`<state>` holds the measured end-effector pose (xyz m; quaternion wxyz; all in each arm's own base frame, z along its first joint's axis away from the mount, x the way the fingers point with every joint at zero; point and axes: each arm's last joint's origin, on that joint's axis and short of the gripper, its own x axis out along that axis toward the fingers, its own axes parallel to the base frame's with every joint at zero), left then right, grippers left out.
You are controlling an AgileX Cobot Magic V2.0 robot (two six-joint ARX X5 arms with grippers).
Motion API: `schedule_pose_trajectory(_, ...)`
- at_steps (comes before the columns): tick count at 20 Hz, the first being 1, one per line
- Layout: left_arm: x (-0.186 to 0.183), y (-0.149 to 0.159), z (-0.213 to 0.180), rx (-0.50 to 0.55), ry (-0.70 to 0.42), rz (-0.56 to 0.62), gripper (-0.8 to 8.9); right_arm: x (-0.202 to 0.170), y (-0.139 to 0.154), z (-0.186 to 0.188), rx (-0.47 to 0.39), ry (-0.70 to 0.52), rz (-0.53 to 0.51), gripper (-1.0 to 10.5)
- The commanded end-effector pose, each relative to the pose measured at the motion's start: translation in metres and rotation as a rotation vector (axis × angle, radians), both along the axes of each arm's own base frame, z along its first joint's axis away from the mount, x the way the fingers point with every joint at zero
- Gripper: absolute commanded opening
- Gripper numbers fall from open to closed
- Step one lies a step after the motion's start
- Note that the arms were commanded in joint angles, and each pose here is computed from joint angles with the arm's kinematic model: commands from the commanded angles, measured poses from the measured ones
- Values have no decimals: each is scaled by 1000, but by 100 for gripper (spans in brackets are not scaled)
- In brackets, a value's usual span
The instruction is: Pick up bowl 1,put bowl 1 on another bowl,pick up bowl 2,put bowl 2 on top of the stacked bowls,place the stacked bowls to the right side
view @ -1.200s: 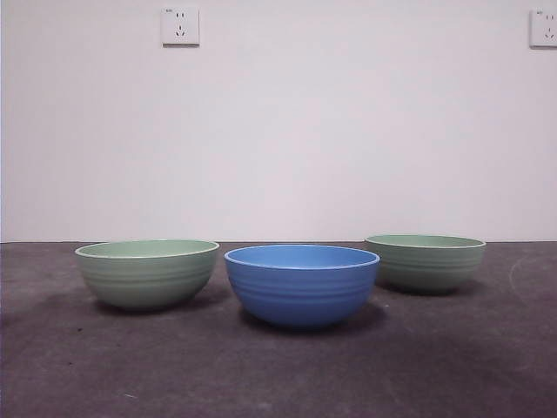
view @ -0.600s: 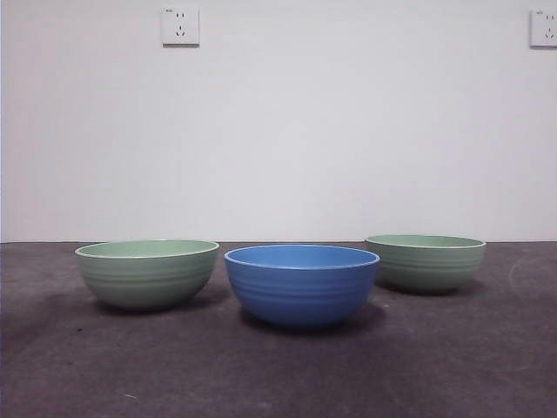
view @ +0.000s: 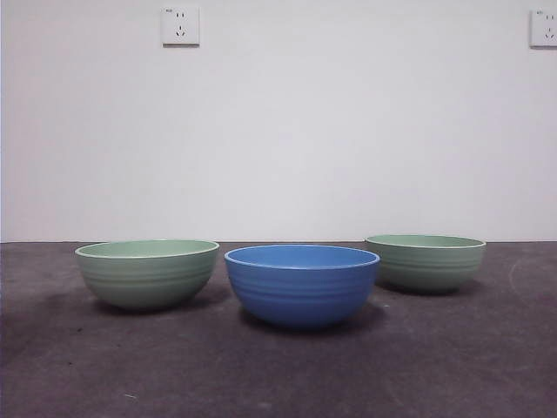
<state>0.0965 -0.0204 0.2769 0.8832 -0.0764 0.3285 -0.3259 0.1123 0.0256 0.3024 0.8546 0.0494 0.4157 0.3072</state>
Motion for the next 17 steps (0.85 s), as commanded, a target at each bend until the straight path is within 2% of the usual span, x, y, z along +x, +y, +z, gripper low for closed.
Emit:
schedule_pose_trajectory(1, 0, 0, 1, 26, -24, -34, -5, 0, 0, 0, -18, -13, 31, -10)
schedule_pose_trajectory(4, 0, 0, 1, 27, -23, -32, 6, 0, 0, 0, -16, -16, 27, 12)
schedule_pose_trajectory(5, 0, 0, 1, 27, -23, -32, 42, 1, 0, 1, -13, -15, 22, 39)
schedule_pose_trajectory(7, 0, 0, 1, 27, -23, -32, 262, 1, 0, 1, -9, -16, 16, 195)
schedule_pose_trajectory(9, 0, 0, 1, 23, -18, -26, 605, 1, 0, 1, 1, -10, 3, 408)
schedule_pose_trajectory(10, 0, 0, 1, 21, -15, -23, 688, 2, 0, 1, 5, -8, -3, 498)
schedule_pose_trajectory(12, 0, 0, 1, 13, -7, -16, 696, 2, 1, 2, 18, 1, -22, 609)
schedule_pose_trajectory(17, 0, 0, 2, 13, -9, -16, 696, 5, 1, 2, 32, 10, -40, 603)
